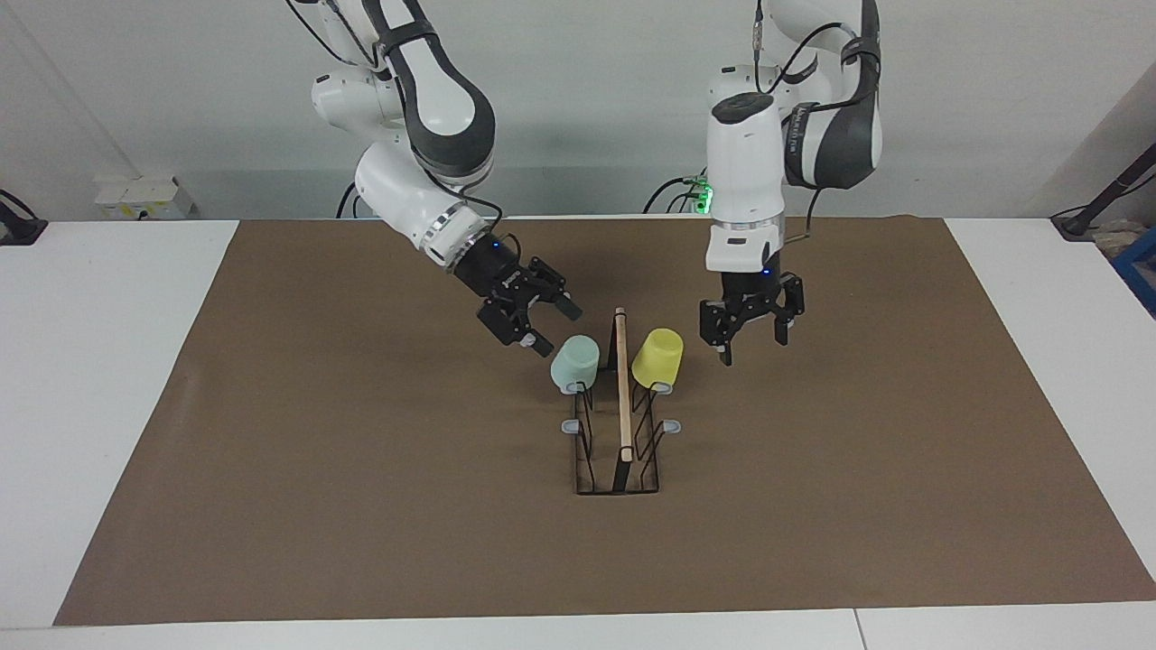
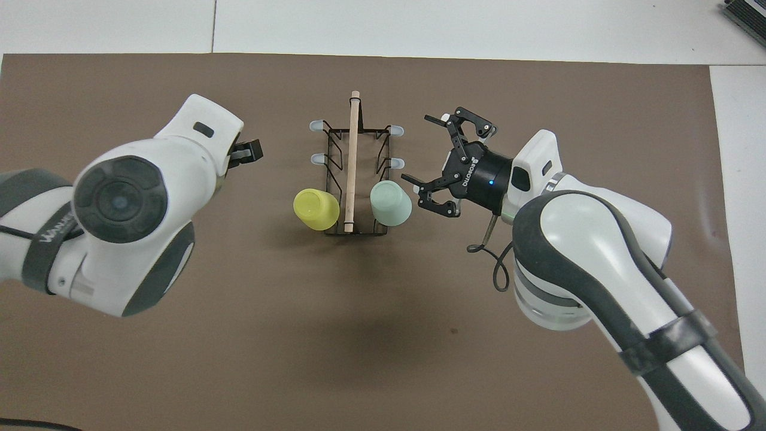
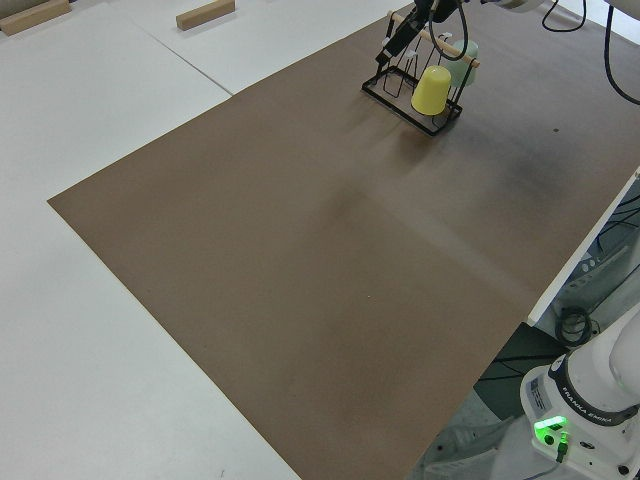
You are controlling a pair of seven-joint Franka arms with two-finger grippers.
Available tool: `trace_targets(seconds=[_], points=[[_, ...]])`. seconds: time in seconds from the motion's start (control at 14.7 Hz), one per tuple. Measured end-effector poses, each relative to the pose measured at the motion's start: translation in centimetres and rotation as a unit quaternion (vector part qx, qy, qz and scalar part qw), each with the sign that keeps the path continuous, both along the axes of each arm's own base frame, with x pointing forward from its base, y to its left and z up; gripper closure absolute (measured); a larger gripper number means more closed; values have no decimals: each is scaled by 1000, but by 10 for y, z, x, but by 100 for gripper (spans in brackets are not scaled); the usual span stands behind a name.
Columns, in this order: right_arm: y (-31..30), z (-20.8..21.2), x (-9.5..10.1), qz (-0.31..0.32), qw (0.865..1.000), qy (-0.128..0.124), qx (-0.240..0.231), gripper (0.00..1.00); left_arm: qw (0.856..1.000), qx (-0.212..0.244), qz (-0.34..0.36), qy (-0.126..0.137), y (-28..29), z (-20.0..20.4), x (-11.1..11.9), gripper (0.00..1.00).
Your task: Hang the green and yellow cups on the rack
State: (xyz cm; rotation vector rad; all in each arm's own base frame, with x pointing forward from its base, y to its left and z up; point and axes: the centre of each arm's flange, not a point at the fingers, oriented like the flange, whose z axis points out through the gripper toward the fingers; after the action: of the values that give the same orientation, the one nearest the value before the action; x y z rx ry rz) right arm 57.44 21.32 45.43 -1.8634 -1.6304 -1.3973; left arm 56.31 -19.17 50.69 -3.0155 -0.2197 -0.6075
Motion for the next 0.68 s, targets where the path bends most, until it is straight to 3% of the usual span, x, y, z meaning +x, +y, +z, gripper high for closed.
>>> trace_targets(seconds=[0.14,0.34,0.68], points=[[-29,3,12,36,998,37,-23,0,999,-6,-26,28,32,8,2,5],[-60,14,19,59,989,124,-50,0,994,-16,-79,78,80,24,3,5],[-102,32,16,28,953,267,-139,0,983,-10,-135,125,144,72,4,4]])
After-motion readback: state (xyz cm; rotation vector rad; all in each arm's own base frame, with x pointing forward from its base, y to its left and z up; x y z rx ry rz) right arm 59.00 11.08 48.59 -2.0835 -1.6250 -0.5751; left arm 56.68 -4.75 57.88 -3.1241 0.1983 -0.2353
